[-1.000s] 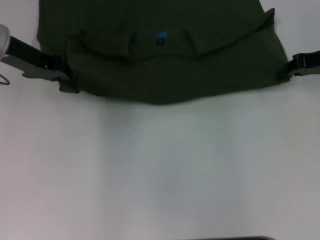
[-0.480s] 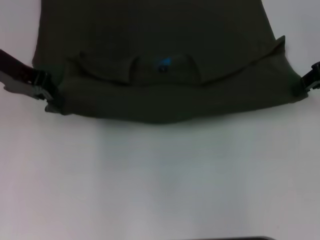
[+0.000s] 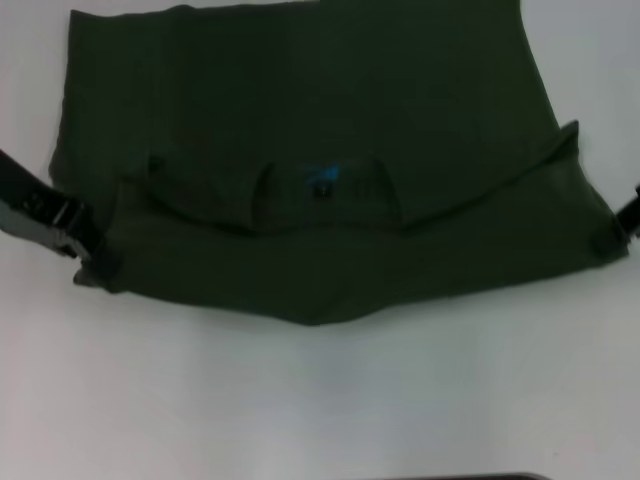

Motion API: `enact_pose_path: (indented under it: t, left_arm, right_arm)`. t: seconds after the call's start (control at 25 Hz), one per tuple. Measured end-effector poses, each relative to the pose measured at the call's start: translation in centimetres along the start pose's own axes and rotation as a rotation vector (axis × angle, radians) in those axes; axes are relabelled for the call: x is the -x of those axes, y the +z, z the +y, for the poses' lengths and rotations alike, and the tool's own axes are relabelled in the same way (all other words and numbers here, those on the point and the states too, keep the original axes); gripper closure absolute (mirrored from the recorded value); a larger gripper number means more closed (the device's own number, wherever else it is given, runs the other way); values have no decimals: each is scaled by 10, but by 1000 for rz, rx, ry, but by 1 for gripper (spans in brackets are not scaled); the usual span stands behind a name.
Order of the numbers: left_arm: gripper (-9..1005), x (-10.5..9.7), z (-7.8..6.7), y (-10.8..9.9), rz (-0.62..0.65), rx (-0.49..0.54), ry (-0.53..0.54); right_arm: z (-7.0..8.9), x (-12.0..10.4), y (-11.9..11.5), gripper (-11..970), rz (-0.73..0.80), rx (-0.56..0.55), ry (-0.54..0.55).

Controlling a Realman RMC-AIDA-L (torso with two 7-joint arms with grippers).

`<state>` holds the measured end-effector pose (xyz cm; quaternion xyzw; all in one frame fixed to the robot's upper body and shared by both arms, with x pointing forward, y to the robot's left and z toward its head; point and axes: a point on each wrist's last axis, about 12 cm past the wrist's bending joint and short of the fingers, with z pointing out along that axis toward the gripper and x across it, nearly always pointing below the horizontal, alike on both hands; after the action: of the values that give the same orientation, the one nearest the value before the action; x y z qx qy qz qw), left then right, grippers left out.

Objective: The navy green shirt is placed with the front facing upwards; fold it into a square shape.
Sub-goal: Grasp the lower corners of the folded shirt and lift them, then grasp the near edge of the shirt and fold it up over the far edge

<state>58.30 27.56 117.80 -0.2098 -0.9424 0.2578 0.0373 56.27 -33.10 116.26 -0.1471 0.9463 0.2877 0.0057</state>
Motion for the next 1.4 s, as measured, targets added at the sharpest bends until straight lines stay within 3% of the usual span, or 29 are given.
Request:
enact_pose_path:
  t: [0.32,0.64,0.84,1.08,1.4]
  left_arm:
    - [972,-12,1,8,151,37,-17]
    - [972,-25,7,17,205,36,-45]
    - [972,-13,2,2,174,57,-11]
    - [972,13,-10,-33,76,103,41]
    - [972,27,-16,-68,-69,121,58]
  right_arm:
    - [2,-16,18,883,179,-52,0]
    - [-1,-27,29,883,223,-39,-3]
    - [5,-10,6,883,120,3,-44]
    - [13,18,-40,884,-45,-3,-79]
    - [15,26,-73,884,-194,9,-81]
